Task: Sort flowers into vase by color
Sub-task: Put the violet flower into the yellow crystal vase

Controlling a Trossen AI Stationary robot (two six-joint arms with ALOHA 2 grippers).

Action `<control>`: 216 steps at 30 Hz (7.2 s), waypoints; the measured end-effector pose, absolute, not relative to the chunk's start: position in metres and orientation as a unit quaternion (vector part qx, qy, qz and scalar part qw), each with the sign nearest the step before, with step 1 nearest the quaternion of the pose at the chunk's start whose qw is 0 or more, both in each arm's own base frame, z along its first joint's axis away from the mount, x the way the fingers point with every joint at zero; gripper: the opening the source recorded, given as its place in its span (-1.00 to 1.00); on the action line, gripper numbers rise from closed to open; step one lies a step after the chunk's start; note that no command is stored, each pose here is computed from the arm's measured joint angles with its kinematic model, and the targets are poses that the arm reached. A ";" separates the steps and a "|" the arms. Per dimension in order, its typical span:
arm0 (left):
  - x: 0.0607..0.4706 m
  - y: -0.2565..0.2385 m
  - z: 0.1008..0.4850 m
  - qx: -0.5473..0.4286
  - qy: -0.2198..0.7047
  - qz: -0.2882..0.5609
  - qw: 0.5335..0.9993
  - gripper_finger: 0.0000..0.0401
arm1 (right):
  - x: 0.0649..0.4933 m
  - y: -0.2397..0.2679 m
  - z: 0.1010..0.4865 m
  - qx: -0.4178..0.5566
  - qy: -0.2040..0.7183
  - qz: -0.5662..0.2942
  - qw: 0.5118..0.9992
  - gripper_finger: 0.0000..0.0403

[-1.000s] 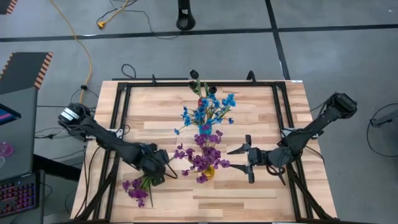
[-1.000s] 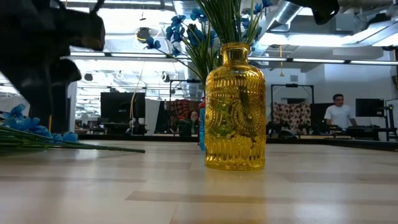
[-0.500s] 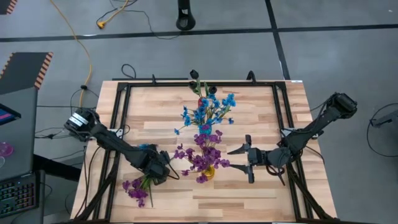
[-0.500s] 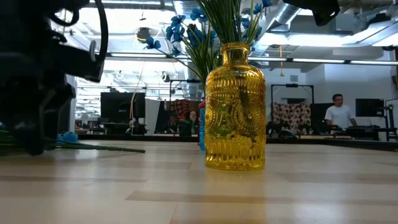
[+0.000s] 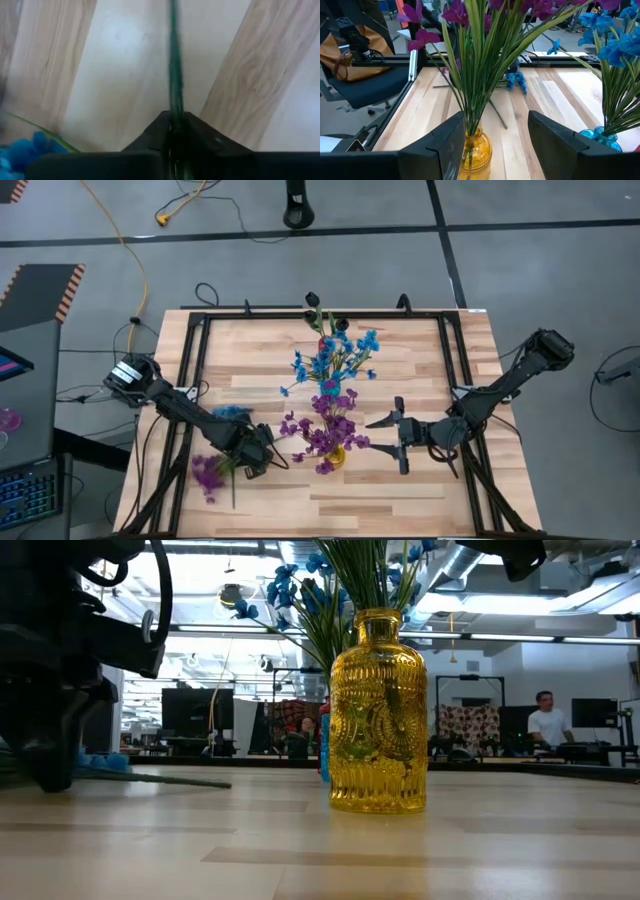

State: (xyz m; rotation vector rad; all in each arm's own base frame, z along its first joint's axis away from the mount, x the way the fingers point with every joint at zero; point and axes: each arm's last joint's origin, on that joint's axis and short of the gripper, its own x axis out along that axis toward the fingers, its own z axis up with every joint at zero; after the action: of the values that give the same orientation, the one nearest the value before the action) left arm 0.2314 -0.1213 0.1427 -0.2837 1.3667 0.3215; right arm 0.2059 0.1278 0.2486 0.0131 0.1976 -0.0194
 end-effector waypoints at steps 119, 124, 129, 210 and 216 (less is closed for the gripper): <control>0.267 -0.142 0.182 0.538 0.436 -0.278 0.666 -0.62 | 0.206 0.128 0.248 0.006 0.099 -0.010 0.995 0.20; 0.268 -0.142 0.182 0.517 0.444 -0.261 0.684 -0.49 | 0.206 0.128 0.248 0.006 0.099 -0.009 0.995 0.20; 0.270 -0.144 0.184 0.449 0.453 -0.216 0.739 -0.40 | 0.206 0.128 0.248 0.006 0.099 -0.009 0.995 0.20; 0.294 -0.119 0.133 -0.512 0.422 0.377 0.646 -0.67 | 0.206 0.124 0.248 0.002 0.105 -0.018 0.994 0.20; 0.294 -0.119 0.133 -0.516 0.418 0.383 0.643 -0.95 | 0.193 0.118 0.261 0.011 0.093 -0.012 0.996 0.20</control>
State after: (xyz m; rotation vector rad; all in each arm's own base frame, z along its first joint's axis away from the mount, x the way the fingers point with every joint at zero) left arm 0.2940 -0.1187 0.1330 -1.1747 0.9526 0.8724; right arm 0.1931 0.1175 0.2614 0.0212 0.1870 -0.0241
